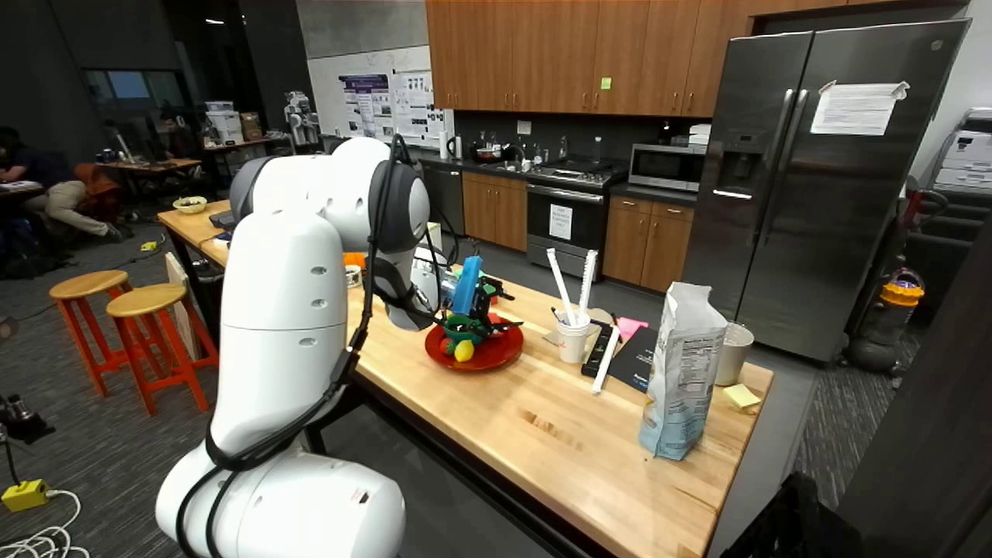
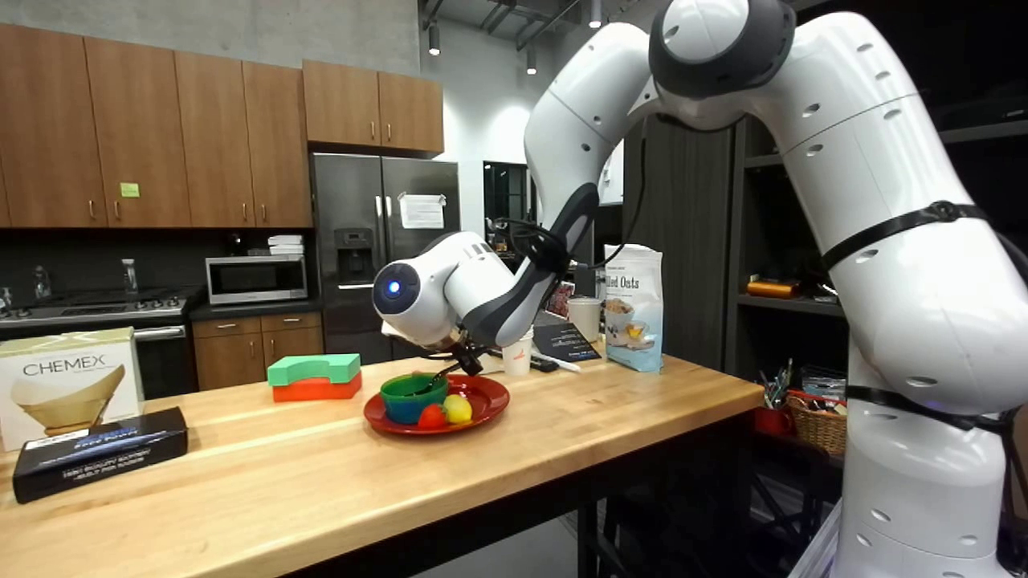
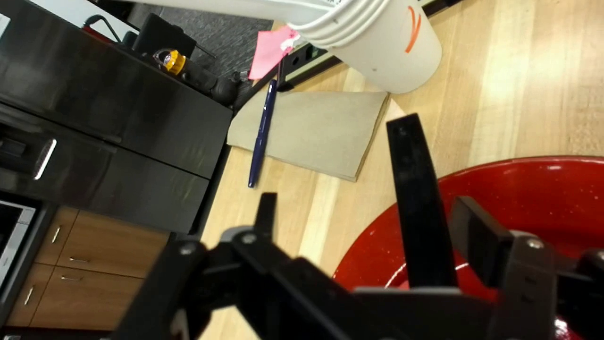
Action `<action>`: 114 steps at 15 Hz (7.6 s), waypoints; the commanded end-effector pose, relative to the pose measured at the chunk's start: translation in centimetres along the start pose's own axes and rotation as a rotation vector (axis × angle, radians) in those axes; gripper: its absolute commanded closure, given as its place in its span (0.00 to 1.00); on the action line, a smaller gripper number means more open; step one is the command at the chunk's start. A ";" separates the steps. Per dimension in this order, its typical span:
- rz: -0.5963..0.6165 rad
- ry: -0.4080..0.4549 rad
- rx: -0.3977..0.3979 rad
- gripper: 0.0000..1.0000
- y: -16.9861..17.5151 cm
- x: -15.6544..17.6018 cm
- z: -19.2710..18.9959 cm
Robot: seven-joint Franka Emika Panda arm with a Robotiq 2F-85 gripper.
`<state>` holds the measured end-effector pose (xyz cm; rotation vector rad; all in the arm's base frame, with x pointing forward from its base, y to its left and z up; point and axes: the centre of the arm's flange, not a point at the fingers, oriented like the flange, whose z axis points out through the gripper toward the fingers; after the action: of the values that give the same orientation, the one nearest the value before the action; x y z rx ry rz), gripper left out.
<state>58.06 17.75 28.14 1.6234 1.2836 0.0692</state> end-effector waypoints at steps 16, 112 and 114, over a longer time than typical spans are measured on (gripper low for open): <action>0.104 0.151 0.129 0.99 -0.3 0.8 -0.7; 0.042 -0.213 0.804 0.99 0.1 -1.7 -14.0; 0.041 -0.221 0.773 0.99 0.1 -1.6 -13.9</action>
<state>48.89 25.50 35.36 2.2632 1.1982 -0.6432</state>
